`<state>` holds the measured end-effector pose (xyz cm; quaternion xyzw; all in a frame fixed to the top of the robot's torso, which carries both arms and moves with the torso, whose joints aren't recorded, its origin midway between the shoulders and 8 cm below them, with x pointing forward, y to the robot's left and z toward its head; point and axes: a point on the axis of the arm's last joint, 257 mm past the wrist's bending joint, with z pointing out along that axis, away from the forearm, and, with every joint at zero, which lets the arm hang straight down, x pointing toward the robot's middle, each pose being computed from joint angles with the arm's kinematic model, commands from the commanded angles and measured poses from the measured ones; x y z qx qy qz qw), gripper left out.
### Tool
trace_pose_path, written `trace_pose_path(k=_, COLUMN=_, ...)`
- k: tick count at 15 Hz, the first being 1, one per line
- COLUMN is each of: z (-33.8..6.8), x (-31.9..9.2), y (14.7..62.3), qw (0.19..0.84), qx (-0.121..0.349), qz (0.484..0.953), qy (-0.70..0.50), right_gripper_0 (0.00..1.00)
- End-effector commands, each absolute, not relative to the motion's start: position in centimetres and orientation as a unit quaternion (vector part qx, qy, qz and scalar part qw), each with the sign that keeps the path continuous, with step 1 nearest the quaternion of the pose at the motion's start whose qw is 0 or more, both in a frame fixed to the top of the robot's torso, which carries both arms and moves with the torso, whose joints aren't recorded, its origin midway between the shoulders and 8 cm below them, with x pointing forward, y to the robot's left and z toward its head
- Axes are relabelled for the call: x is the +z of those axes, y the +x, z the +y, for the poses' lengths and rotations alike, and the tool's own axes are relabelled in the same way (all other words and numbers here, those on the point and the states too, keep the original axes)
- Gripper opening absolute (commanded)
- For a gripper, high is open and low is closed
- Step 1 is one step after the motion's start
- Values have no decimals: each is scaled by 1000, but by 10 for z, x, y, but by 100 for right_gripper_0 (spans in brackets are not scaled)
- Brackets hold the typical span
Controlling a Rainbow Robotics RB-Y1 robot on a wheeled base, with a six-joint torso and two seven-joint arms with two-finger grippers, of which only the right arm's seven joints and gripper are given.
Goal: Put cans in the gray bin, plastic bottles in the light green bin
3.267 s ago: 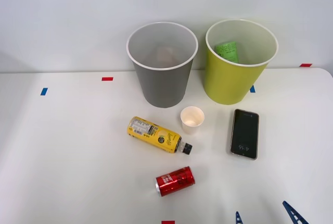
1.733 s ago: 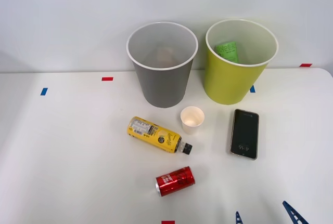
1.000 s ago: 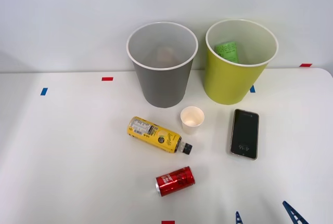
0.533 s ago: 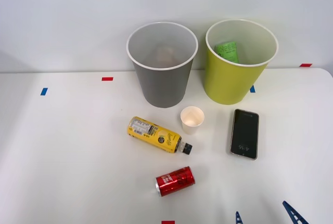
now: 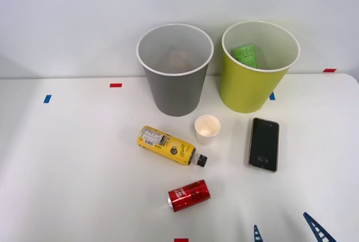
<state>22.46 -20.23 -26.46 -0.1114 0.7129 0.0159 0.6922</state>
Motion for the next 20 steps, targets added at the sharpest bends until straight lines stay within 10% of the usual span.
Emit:
trace_pose_path(k=1, z=-201, x=-262, y=251, qw=671, qx=24, qz=717, qy=-185, right_gripper_0=100)
trace_pose_path(k=10, z=-180, x=-241, y=270, qw=506, qx=103, qz=786, qy=-341, right_gripper_0=100)
trace_pose_path(k=20, z=-200, x=-257, y=276, qw=312, qx=-78, qz=705, qy=-632, right_gripper_0=100)
